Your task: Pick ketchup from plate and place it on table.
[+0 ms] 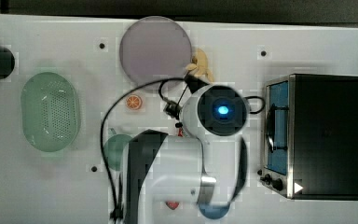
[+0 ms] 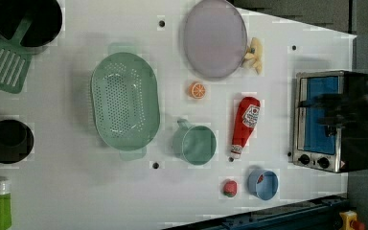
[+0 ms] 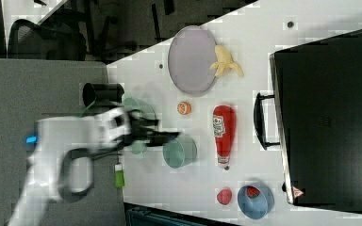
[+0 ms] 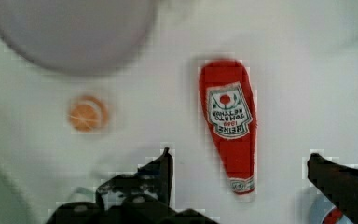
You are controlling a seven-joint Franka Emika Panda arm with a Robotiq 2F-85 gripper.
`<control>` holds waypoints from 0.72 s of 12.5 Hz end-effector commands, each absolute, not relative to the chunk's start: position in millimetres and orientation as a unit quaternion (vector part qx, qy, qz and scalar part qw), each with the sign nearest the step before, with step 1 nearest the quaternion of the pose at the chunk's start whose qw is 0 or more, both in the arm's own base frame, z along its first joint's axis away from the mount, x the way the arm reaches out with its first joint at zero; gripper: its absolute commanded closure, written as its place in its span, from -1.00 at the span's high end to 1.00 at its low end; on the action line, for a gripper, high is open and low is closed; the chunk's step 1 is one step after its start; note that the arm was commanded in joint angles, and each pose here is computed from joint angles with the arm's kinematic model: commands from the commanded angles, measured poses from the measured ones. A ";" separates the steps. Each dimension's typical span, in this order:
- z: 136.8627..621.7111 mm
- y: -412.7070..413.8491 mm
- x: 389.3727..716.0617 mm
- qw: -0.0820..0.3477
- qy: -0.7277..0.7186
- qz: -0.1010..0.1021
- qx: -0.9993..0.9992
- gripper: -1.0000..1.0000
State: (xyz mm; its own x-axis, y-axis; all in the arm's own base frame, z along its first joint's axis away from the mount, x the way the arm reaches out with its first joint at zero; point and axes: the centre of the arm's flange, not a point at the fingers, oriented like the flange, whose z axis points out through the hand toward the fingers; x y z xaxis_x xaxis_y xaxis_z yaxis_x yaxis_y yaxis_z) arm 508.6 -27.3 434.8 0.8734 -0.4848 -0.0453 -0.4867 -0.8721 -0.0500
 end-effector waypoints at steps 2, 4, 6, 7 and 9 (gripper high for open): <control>538.8 -15.2 504.4 0.023 0.372 0.013 -0.928 1.00; 568.3 -18.6 501.0 -0.002 0.367 0.013 -0.930 1.00; 588.2 -21.4 500.5 -0.016 0.365 0.004 -0.931 1.00; 593.6 -21.1 500.6 -0.014 0.365 0.000 -0.931 1.00; 594.5 -19.3 499.8 -0.016 0.364 0.003 -0.931 1.00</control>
